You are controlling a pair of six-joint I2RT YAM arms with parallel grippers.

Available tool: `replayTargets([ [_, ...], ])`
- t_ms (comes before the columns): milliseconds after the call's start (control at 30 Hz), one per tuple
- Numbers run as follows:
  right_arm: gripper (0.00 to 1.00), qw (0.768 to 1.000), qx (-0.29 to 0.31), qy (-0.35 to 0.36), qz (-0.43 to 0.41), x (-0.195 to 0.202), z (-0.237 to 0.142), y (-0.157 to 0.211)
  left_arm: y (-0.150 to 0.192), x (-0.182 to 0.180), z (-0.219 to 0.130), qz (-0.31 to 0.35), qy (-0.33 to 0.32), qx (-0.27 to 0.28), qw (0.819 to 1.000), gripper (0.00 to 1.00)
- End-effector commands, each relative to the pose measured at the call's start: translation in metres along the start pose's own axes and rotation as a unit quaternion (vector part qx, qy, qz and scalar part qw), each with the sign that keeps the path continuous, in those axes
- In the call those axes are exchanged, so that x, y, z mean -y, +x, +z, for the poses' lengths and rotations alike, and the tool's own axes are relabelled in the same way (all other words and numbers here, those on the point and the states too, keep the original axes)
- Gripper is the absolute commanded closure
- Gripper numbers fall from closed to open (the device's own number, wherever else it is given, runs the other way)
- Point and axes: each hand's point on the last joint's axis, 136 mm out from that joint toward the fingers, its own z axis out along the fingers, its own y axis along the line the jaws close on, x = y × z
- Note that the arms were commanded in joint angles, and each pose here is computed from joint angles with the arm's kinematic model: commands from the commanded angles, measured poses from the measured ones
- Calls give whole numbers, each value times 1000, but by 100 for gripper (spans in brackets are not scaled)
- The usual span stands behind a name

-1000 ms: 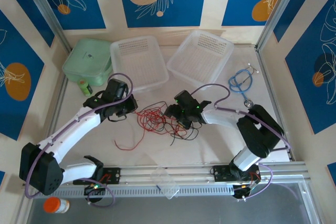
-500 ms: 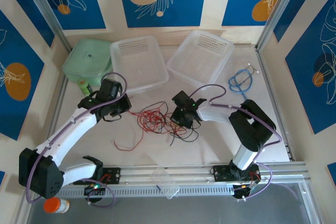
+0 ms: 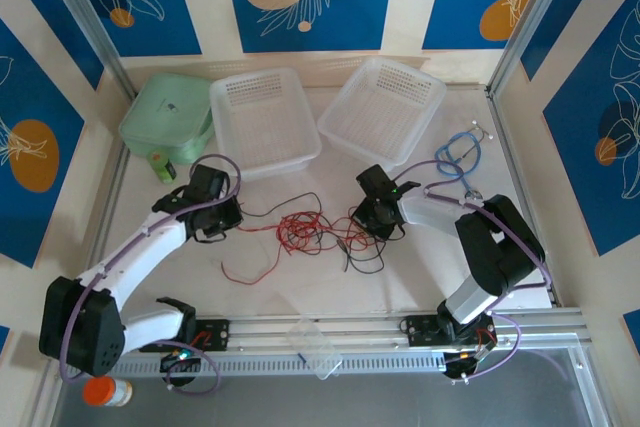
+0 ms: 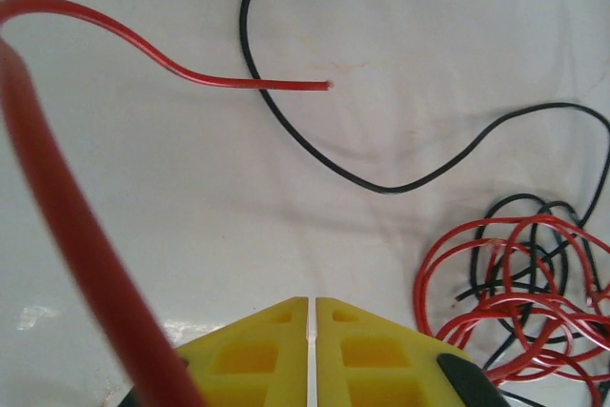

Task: Untangle the cables

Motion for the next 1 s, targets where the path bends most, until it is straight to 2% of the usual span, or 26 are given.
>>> replayTargets([
  [0,100,987,15,161,10,82,3,-4,1,-19,8,9,-33,8,999,100],
  [233,100,990,33,135,32,77,-10,-18,12,-54,17,13,-102,9,995,100],
  [400,100,989,49,130,45,77,-22,-33,3,-58,15,29,-121,21,992,100],
  [500,100,988,63,129,58,86,-32,-46,-1,-45,19,37,-96,20,994,100],
  [667,100,988,79,102,80,96,-46,-62,7,-19,39,47,-26,-14,998,100],
  [867,100,994,70,57,55,84,-54,-58,14,-11,41,57,-5,-26,998,100],
  [900,100,996,66,40,44,78,-55,-56,13,-6,37,62,8,-24,998,95],
  [967,93,998,55,8,21,66,-61,-51,11,6,27,72,35,-19,997,76],
])
